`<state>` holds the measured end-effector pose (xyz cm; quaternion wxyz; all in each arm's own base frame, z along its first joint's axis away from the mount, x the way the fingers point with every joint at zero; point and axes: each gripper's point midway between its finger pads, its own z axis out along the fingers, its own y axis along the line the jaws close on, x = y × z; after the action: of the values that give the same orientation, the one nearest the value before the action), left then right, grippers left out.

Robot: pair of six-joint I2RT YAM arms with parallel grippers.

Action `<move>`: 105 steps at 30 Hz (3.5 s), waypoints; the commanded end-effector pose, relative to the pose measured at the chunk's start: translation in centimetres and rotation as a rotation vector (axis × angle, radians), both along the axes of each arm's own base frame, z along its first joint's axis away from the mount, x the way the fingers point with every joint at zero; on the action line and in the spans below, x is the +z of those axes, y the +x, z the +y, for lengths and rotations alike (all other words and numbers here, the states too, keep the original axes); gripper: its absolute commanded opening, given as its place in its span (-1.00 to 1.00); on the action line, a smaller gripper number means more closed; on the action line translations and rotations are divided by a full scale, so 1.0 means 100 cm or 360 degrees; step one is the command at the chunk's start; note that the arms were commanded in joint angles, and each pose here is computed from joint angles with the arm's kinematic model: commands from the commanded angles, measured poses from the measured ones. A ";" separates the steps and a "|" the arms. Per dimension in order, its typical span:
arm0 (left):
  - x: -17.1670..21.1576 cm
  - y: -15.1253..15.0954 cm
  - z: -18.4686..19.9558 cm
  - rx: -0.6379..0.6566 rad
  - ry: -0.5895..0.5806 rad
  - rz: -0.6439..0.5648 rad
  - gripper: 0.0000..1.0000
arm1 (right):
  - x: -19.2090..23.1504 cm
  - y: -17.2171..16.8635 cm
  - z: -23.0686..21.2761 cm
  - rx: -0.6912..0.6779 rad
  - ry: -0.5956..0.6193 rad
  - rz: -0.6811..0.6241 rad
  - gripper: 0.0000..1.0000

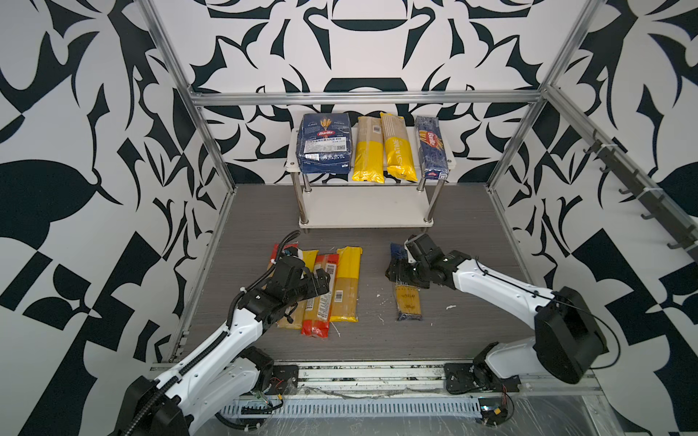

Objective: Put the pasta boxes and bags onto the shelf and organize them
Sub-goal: 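Lower the right gripper over the Ankara bag's end and close on it, then lift the Ankara bag upright with the right gripper toward the shelf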

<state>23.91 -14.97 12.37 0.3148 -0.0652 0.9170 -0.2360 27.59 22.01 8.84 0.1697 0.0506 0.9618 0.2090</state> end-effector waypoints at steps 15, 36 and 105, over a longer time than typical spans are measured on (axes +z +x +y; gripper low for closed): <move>0.001 -0.037 0.028 0.0094 -0.0030 0.0032 0.99 | 0.005 0.006 0.015 0.0037 -0.0268 -0.0028 0.71; -0.004 0.029 -0.030 0.0091 -0.0085 0.0127 0.99 | -0.003 -0.041 -0.043 0.0058 -0.0451 -0.0066 0.75; 0.048 -0.017 -0.005 0.0025 0.0233 -0.0230 0.99 | -0.085 -0.092 0.003 0.0072 -0.0215 0.0116 -0.55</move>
<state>22.61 -16.95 17.47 0.3811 -0.0216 0.9039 -0.1928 21.24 20.26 1.84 0.2005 0.0455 0.9754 0.0790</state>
